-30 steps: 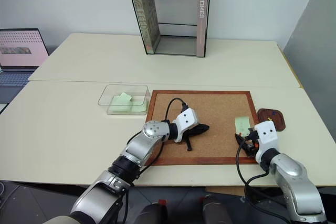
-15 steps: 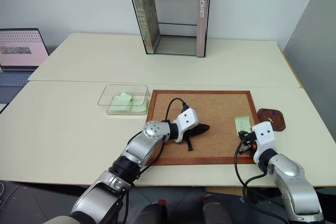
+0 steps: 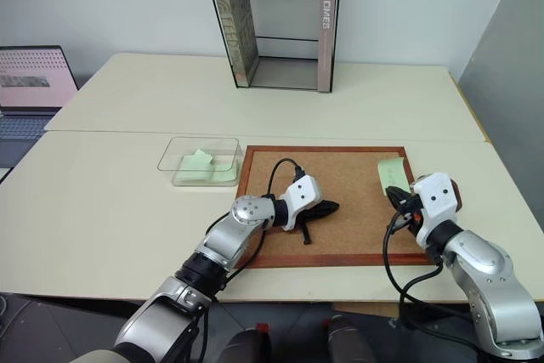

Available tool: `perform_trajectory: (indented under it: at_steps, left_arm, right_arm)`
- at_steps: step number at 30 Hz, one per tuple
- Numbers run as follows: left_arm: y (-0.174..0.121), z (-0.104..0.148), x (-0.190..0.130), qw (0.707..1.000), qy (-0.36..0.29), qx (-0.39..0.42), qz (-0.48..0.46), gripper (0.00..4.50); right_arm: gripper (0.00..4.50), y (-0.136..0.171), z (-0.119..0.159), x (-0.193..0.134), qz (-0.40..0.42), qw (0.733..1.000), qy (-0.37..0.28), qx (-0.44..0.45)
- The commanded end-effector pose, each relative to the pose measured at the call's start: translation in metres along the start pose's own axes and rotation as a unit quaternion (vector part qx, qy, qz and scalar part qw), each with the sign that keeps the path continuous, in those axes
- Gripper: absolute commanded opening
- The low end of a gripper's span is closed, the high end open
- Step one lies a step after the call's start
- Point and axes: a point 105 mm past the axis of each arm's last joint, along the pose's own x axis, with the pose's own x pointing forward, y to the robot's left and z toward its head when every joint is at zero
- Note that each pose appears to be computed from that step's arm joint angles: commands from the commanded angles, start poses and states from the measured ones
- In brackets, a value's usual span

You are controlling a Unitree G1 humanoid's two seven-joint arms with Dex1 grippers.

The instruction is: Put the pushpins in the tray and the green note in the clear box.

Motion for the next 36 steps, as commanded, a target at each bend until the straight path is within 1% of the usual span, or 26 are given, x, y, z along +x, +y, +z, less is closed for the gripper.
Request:
perform_trajectory:
  at_steps: [1,5,7,8,9,13,17,18,21,24,29,32,35,36]
  left_arm:
    - [-0.003,-0.002,0.0,1.0,0.001,-0.013,-0.009,0.0]
    - [-0.002,0.023,-0.005,0.997,-0.055,-0.042,-0.022,0.0]
    - [0.001,0.033,-0.009,0.996,-0.072,-0.049,-0.019,0.4]
    - [0.003,0.038,-0.011,0.995,-0.081,-0.053,-0.019,0.49]
    - [0.003,0.042,-0.013,0.994,-0.088,-0.056,-0.021,0.68]
    - [0.008,0.06,-0.022,0.987,-0.121,-0.1,-0.02,1.47]
    - [0.007,0.075,-0.031,0.974,-0.151,-0.166,-0.039,2.13]
    - [0.01,0.078,-0.034,0.967,-0.161,-0.195,-0.037,2.3]
    - [0.015,0.081,-0.041,0.948,-0.175,-0.262,-0.037,2.95]
    - [0.019,0.085,-0.039,0.93,-0.187,-0.316,-0.028,3.53]
    - [0.015,0.088,-0.03,0.914,-0.191,-0.357,-0.022,4.41]
    - [0.01,0.096,-0.023,0.901,-0.202,-0.382,-0.036,4.46]
    - [0.012,0.106,-0.016,0.88,-0.222,-0.419,-0.042,4.46]
    - [0.017,0.108,-0.013,0.869,-0.229,-0.437,-0.037,4.46]
  right_arm:
    - [0.01,0.001,0.026,-0.001,0.01,0.999,-0.035,-0.023]
    - [0.01,0.002,0.032,0.002,0.013,0.999,-0.041,-0.034]
    - [0.0,0.003,0.034,0.003,0.015,0.998,-0.042,-0.041]
    - [0.0,0.003,0.034,0.004,0.017,0.998,-0.042,-0.045]
    - [0.0,0.004,0.034,0.004,0.018,0.998,-0.042,-0.049]
    - [0.0,0.005,0.033,0.006,0.018,0.997,-0.041,-0.061]
    - [0.0,0.004,0.034,0.008,0.015,0.996,-0.043,-0.08]
    - [0.0,0.004,0.034,0.008,0.014,0.995,-0.044,-0.089]
    - [0.0,0.003,0.035,0.009,0.011,0.993,-0.047,-0.111]
    - [0.0,0.005,0.037,0.01,0.012,0.991,-0.052,-0.126]
    - [0.0,0.008,0.042,0.012,0.014,0.987,-0.063,-0.147]
    - [0.0,0.012,0.046,0.012,0.024,0.983,-0.068,-0.168]
    - [0.0,0.021,0.048,0.013,0.043,0.978,-0.07,-0.189]
    - [0.0,0.025,0.048,0.014,0.049,0.977,-0.07,-0.194]
